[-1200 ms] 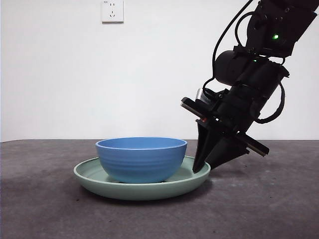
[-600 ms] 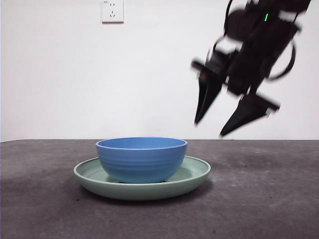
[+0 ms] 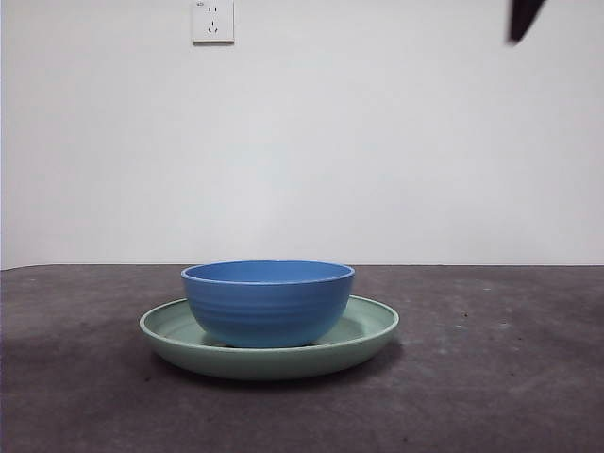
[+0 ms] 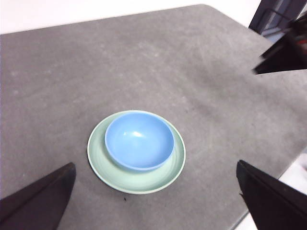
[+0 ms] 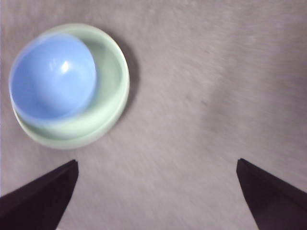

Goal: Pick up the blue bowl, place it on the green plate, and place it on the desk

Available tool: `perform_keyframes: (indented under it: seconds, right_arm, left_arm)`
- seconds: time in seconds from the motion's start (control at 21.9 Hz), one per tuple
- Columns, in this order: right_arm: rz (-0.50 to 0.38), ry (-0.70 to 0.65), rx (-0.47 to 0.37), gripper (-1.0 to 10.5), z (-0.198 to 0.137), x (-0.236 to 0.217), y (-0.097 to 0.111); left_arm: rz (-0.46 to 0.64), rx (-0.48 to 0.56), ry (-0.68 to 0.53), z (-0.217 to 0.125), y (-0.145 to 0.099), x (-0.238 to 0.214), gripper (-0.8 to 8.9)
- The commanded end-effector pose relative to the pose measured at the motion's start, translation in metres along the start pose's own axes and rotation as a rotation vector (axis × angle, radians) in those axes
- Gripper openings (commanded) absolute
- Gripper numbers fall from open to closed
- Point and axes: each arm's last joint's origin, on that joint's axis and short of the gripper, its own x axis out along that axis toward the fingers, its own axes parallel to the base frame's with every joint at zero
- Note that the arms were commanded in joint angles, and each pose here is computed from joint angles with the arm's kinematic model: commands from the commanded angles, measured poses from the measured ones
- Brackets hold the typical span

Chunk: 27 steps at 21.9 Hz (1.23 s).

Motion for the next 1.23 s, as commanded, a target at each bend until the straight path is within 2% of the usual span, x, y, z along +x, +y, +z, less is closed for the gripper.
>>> perform_keyframes:
  seconds: [0.05,0.37,0.5,0.69,0.73,0.78,0.82,0.87,0.91,1.23]
  right_arm:
    - [0.017,-0.064,-0.086,6.4,-0.014,-0.027,0.003]
    - [0.060,-0.183,-0.144,6.4,-0.066,-0.083,-0.003]
    - [0.068,-0.225,-0.148,6.4,-0.075,-0.092,-0.004]
    - [0.067,-0.214,-0.146,6.3,-0.078,-0.093,-0.005]
    - [0.068,-0.214,-0.137,5.8,-0.078,-0.093,-0.005]
    - [0.068,-0.214,-0.134,3.9,-0.078,-0.093,-0.005]
    - [0.068,-0.214,-0.133,1.4,-0.078,-0.093,-0.005]
    - [0.068,-0.215,-0.133,0.0,-0.078,-0.093,-0.005]
    - [0.068,-0.216,-0.134,0.2,-0.078,-0.093,-0.005]
    - [0.065,-0.221,-0.135,0.2,-0.077,-0.093,-0.005]
  left_arm:
    - [0.001,0.022,-0.009,0.003,0.000,0.000,6.55]
    - [0.001,0.021,-0.007,0.003,0.000,0.000,6.55]
    - [0.001,0.021,-0.007,0.003,0.000,0.000,6.54]
    - [0.001,0.021,-0.008,0.003,0.000,0.000,6.53]
    - [0.001,0.021,-0.008,0.003,0.000,0.000,6.42]
    - [0.001,0.021,-0.007,0.003,0.000,0.000,5.10]
    - [0.001,0.022,-0.004,0.002,0.000,0.000,2.49]
    - [0.001,0.019,-0.001,0.002,0.000,0.000,-0.17]
    - [0.000,0.015,-0.002,0.002,0.000,-0.001,0.48]
    - [0.000,0.017,-0.003,0.002,0.000,-0.001,0.55]
